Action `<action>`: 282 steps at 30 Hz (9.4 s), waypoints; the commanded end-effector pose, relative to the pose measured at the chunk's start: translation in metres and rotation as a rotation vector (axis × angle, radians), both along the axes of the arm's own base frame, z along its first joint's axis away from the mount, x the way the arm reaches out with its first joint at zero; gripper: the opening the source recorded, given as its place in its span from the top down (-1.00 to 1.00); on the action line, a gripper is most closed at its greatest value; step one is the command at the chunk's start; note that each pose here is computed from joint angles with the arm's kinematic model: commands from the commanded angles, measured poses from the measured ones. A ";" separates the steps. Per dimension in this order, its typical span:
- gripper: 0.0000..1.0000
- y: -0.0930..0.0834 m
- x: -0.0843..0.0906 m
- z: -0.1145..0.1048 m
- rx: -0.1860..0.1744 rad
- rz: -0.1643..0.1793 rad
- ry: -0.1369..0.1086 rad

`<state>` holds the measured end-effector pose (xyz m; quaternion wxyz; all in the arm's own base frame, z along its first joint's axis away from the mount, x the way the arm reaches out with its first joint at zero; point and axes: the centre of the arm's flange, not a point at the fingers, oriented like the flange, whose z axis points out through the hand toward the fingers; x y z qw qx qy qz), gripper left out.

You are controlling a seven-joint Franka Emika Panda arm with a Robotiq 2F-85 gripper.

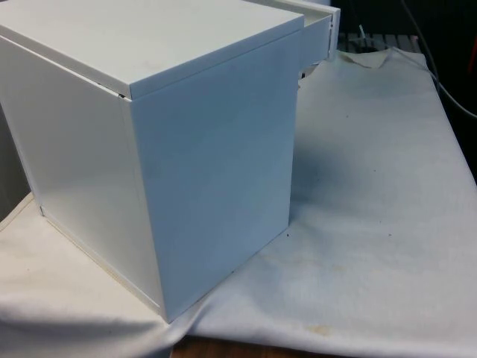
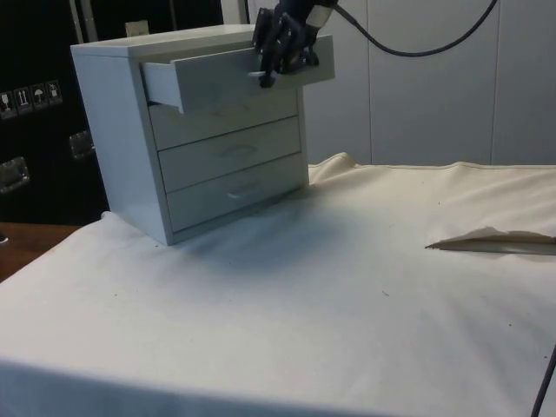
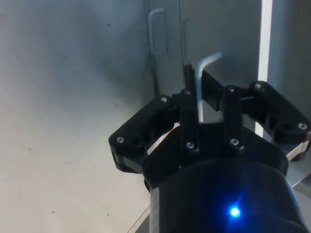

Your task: Open the drawer, then close it.

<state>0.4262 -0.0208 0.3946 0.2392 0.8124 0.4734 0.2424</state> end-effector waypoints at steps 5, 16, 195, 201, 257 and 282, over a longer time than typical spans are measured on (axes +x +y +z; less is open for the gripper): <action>1.00 0.003 -0.016 -0.007 0.000 0.009 -0.002; 1.00 -0.002 -0.021 -0.011 -0.005 0.014 -0.007; 1.00 0.061 -0.036 -0.048 -0.224 -0.035 -0.012; 1.00 0.060 -0.025 -0.033 -0.255 -0.049 -0.025; 1.00 0.016 0.070 0.004 -0.347 -0.151 -0.091; 1.00 0.000 0.109 -0.009 -0.373 -0.237 -0.139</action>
